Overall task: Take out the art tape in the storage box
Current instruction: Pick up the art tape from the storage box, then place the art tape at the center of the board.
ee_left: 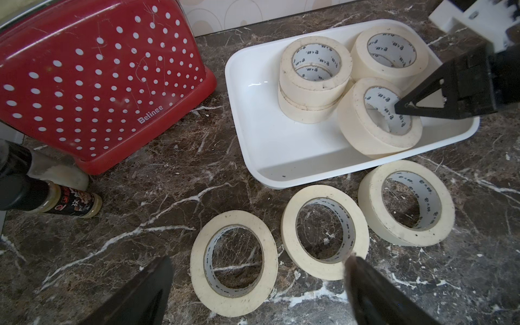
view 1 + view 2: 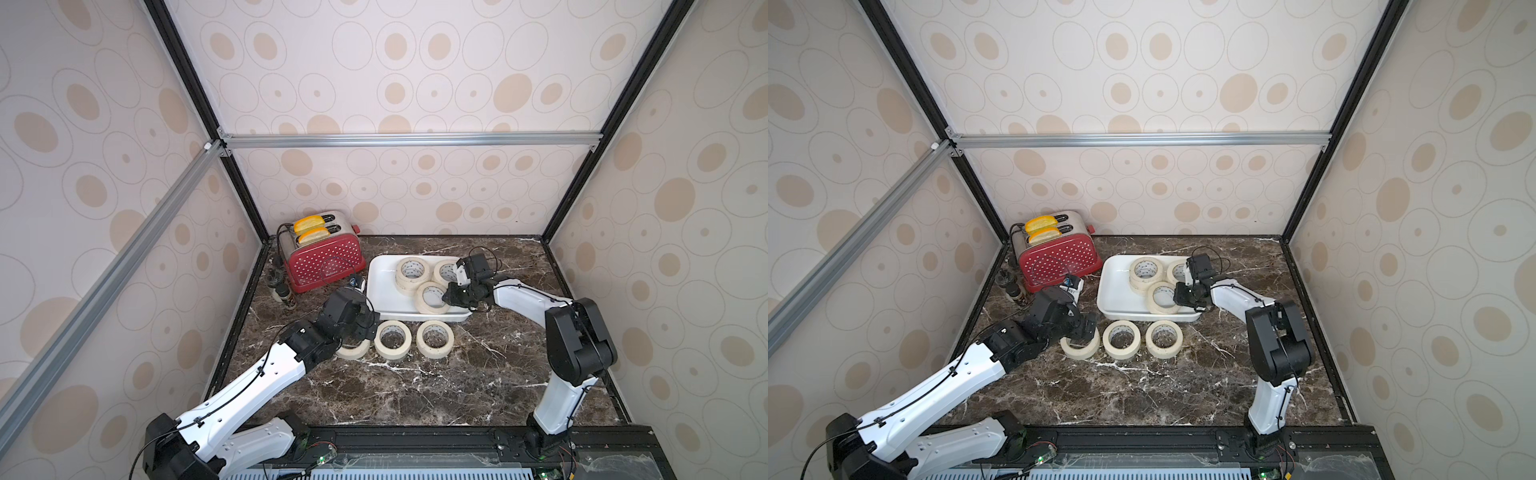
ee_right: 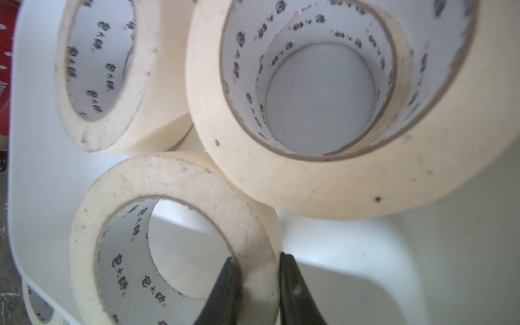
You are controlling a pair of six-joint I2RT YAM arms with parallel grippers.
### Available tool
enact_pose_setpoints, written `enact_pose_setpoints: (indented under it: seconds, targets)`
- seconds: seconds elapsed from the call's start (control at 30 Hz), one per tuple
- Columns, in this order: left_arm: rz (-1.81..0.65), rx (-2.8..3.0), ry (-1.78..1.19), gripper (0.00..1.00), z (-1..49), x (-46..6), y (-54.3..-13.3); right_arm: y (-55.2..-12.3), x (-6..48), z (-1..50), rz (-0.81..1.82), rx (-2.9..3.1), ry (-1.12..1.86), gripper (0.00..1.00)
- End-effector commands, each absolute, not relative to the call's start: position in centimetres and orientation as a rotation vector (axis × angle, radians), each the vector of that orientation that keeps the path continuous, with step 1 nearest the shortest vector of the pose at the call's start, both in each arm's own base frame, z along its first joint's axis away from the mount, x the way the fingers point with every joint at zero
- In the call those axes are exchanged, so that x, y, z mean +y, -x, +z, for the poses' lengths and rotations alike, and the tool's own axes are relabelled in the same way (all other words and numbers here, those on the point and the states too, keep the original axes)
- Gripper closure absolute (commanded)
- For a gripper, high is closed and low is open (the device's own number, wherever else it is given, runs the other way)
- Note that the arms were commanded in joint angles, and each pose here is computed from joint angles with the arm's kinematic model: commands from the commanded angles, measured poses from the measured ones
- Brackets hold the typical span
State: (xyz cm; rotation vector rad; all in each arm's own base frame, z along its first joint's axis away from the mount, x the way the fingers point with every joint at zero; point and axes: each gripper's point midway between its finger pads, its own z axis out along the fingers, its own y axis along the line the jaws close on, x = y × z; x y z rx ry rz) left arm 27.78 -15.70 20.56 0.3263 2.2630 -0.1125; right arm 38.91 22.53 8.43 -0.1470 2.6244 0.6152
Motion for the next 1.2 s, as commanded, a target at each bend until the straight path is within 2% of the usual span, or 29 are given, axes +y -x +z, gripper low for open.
enact_pose_setpoints:
  seconds: [0.0, 0.4, 0.57, 0.87, 1.17]
  targets:
    - [-0.121, 2.242, -0.336, 0.01, 21.9, -16.2, -28.0, -38.2, 22.8, 11.3, 0.662, 2.561, 0.195, 0.91]
    - [-0.099, 2.251, -0.302, 0.01, 22.1, -16.1, -28.6, -35.7, 19.4, 19.0, 0.58, 2.372, 0.244, 0.91]
    - [-0.1, 2.252, -0.294, 0.01, 22.1, -16.2, -28.7, -34.4, 17.1, 20.6, 0.537, 2.342, 0.223, 0.91]
    - [-0.052, 2.247, -0.294, 0.01, 21.9, -15.8, -29.1, -32.1, 12.2, 20.2, 0.49, 2.36, 0.118, 0.91]
    - [-0.045, 2.248, -0.299, 0.01, 21.5, -16.0, -29.4, -28.2, 9.1, 16.2, 0.398, 2.44, 0.039, 0.91]
